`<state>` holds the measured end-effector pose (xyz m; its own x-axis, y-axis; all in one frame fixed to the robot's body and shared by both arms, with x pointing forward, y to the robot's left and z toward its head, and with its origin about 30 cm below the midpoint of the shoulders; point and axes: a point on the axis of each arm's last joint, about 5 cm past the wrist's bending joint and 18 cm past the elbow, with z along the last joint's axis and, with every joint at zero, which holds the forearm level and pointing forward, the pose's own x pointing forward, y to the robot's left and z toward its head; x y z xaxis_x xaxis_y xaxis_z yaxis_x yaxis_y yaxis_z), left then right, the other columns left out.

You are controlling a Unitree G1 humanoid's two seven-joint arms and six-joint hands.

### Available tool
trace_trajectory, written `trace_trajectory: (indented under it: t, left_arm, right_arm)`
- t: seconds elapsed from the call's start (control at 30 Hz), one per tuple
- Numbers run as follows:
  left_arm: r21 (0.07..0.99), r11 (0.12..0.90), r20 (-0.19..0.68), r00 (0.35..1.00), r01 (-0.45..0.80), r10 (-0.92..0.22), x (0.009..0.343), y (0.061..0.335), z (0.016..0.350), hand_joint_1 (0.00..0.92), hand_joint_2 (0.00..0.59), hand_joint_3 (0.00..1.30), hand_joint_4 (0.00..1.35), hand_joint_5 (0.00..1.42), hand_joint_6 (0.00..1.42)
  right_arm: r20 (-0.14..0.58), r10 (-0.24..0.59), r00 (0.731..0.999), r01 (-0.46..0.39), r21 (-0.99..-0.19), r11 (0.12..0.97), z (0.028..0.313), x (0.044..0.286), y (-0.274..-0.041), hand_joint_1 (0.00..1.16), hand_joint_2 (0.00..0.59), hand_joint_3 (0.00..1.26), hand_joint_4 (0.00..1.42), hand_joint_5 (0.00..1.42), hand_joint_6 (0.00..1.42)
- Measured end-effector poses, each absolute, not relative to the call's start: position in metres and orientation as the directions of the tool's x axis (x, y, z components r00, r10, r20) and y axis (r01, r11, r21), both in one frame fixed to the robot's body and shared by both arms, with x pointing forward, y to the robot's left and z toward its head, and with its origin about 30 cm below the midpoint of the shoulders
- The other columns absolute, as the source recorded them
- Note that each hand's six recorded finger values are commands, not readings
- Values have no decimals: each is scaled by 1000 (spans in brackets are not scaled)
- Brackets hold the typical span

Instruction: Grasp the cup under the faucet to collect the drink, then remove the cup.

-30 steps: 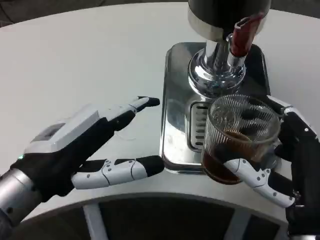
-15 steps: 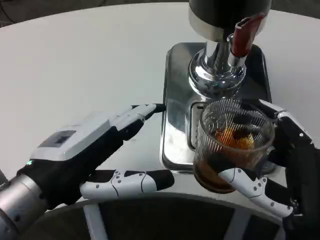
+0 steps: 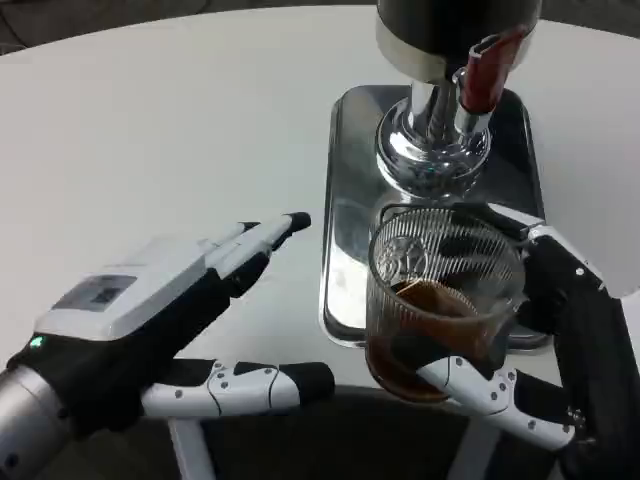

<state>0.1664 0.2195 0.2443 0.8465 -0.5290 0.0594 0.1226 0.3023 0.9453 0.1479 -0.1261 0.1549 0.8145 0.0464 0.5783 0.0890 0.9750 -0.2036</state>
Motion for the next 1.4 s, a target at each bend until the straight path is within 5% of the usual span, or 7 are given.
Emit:
trace_trajectory:
  t: [0.67,1.4]
  left_arm:
    - [954,277,39,875,110,-482,137,228,246,0,82,0,0,0,62]
    - [954,276,28,882,117,-470,135,231,246,0,78,0,0,0,61]
  right_arm:
    - [569,159,806,0,-270,963,157,143,-129,836,174,911,1066,1286,1256]
    - [570,185,801,-15,-289,957,159,142,-134,844,177,921,1077,1300,1272]
